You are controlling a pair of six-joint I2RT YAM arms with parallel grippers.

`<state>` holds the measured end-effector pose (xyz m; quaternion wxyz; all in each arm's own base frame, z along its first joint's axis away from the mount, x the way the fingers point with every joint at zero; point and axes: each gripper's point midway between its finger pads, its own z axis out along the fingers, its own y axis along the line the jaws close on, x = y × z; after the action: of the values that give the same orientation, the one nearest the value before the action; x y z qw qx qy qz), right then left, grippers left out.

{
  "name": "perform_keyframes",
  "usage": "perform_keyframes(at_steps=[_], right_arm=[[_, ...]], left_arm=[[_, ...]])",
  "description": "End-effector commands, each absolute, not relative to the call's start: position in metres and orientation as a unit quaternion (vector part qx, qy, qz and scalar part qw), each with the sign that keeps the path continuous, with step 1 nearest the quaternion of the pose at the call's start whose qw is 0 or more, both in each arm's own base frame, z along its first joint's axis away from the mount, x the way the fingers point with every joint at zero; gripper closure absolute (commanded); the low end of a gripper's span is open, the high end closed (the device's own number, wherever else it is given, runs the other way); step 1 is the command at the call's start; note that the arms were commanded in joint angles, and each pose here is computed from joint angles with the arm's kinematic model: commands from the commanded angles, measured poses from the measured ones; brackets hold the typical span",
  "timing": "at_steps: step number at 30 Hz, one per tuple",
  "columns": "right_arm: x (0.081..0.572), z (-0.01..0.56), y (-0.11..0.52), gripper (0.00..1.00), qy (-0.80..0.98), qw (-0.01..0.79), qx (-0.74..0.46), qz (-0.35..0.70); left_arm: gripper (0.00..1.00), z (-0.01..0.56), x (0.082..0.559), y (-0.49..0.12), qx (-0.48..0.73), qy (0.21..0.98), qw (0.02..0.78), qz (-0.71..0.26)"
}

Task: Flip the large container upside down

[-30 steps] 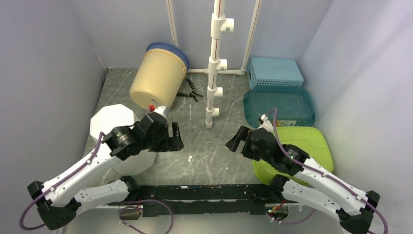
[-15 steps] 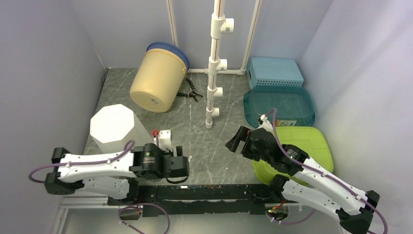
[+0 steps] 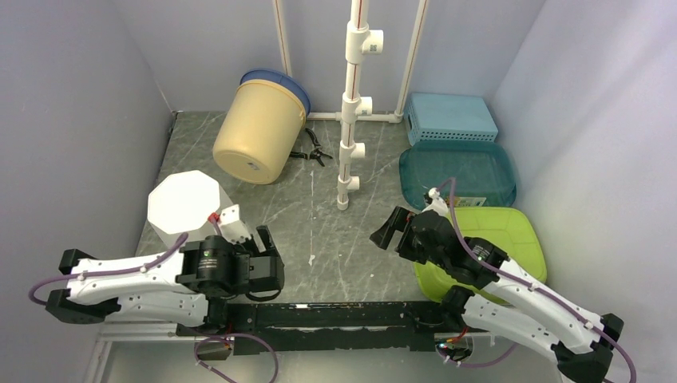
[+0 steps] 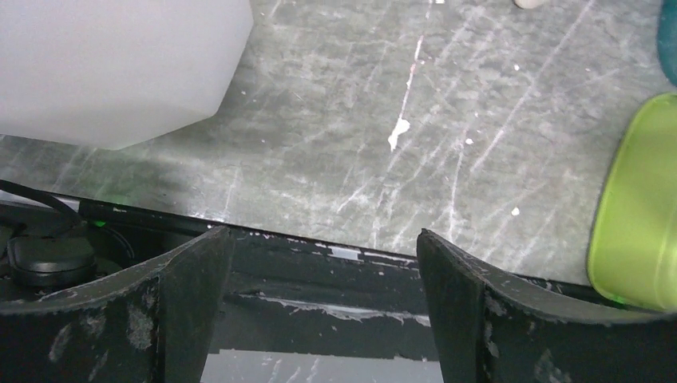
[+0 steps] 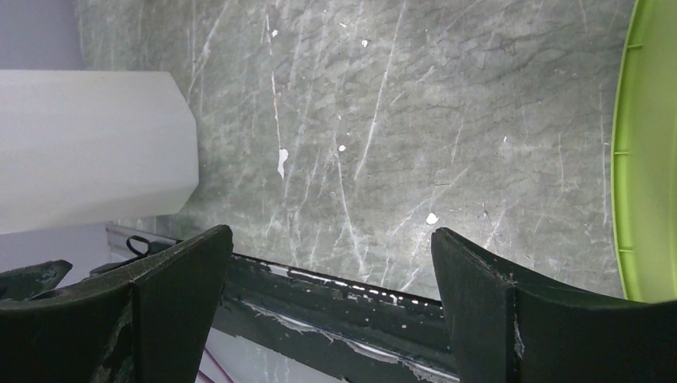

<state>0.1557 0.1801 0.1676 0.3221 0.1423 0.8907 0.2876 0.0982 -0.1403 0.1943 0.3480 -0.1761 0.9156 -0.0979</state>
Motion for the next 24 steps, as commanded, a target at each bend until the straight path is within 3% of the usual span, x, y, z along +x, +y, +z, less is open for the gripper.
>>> perform_keyframes(at_steps=[1, 8, 15, 24], right_arm=[[0.161, 0.174, 0.185, 0.00, 0.888, 0.329, 0.139, 0.290], [0.158, 0.191, 0.212, 0.00, 0.872, 0.333, 0.070, 0.351], [0.147, 0.188, 0.260, 0.00, 0.854, 0.328, -0.008, 0.404], [0.123, 0.190, 0.339, 0.00, 0.800, 0.437, -0.072, 0.405]], left_arm=[[0.09, 0.184, 0.109, -0.103, -0.183, 0.907, 0.380, -0.016], [0.09, 0.222, 0.129, -0.073, -0.161, 0.887, 0.429, -0.045], [0.05, 0.260, 0.162, -0.119, -0.037, 0.896, 0.443, -0.008], [0.05, 0.310, 0.224, -0.151, 0.005, 0.895, 0.431, -0.117]])
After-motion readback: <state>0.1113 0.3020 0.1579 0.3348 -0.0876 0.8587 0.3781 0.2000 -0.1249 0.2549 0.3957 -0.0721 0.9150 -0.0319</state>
